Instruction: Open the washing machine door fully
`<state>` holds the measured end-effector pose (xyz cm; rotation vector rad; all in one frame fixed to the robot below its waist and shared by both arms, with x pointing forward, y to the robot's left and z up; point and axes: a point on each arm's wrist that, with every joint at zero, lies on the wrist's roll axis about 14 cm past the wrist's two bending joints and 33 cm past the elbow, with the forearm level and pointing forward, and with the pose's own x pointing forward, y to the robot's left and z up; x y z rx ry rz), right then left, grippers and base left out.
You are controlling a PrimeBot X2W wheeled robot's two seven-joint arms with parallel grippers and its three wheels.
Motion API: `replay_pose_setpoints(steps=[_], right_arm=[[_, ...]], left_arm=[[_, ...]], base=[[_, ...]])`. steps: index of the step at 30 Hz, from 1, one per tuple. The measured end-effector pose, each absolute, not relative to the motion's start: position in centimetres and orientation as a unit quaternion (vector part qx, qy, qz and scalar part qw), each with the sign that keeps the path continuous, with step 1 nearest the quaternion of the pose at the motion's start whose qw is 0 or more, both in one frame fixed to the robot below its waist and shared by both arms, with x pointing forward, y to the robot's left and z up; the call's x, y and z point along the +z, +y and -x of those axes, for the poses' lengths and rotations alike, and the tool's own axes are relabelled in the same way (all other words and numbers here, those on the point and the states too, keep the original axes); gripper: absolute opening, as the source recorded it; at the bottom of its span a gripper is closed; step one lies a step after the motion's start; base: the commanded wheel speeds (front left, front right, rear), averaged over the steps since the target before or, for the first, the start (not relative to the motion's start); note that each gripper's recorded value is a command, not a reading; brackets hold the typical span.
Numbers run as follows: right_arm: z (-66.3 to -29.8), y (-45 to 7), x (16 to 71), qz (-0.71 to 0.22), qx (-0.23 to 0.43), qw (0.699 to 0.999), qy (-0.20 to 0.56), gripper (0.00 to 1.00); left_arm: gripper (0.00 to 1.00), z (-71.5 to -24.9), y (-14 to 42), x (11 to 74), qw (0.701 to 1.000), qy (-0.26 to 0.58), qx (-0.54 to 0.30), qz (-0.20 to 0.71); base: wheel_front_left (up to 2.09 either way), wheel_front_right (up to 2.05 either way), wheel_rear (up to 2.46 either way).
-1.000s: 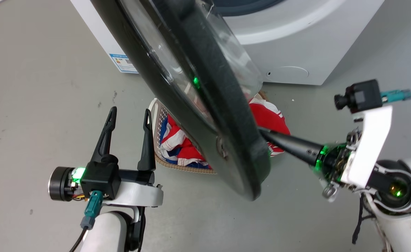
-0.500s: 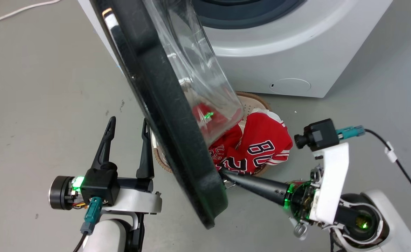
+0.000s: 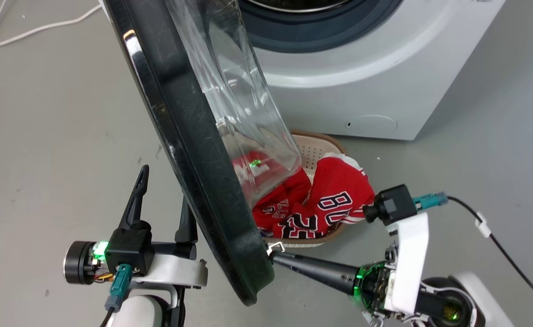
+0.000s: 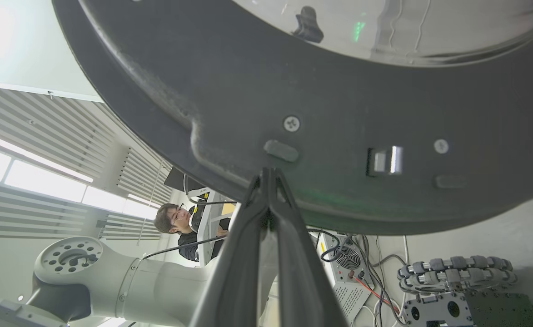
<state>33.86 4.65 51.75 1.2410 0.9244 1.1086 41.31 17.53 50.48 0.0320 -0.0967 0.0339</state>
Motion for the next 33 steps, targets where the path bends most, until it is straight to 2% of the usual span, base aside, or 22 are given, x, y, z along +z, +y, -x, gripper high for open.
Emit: replay_pose_setpoints(steps=[5,11,12,13,14,19,21,25,28,33], right_arm=[[-33.2,4.4,51.6,-0.534,0.46,0.591,0.392,0.0],[-35.2,1.7,52.7,-0.556,0.408,0.647,0.324,0.0],[-35.6,1.2,52.9,-0.559,0.4,0.657,0.31,0.25],[-35.9,0.6,53.1,-0.561,0.389,0.668,0.295,0.59],[-36.4,-0.2,53.2,-0.563,0.373,0.683,0.278,1.0],[-38.6,-4.0,54.7,-0.57,0.304,0.741,0.18,1.0],[-39.5,-6.3,55.0,-0.561,0.26,0.776,0.128,1.0],[-40.5,-10.5,56.3,-0.457,0.189,0.869,0.009,1.0],[-39.9,-12.1,56.5,-0.403,0.154,0.9,-0.056,1.0],[-39.1,-13.9,56.6,-0.265,0.141,0.949,-0.099,1.0]], left_arm=[[1.0,-40.6,17.5,50.8,0.998,-0.051,0.017,-0.015],[1.0,-39.4,17.6,51.3,0.998,-0.055,0.02,-0.015],[1.0,-39.3,17.7,51.3,0.998,-0.055,0.021,-0.015],[1.0,-39.1,17.7,51.3,0.998,-0.056,0.022,-0.015],[1.0,-39.0,17.8,51.4,0.998,-0.057,0.022,-0.015],[1.0,-38.3,17.7,51.7,0.998,-0.06,0.02,-0.017],[1.0,-37.9,17.7,51.8,0.998,-0.061,0.019,-0.018],[1.0,-37.3,18.0,52.0,0.997,-0.064,0.022,-0.021],[1.0,-36.7,18.1,52.2,0.997,-0.066,0.023,-0.021],[1.0,-36.0,17.9,52.4,0.997,-0.07,0.021,-0.021]], base=[[0.0,0.0,0.0],[0.0,0.0,0.0],[0.0,0.0,0.0],[0.0,0.0,0.0],[0.0,0.0,0.0],[0.0,0.0,0.0],[0.0,0.0,0.0],[0.0,0.0,0.0],[0.0,0.0,0.0],[0.0,0.0,0.0]])
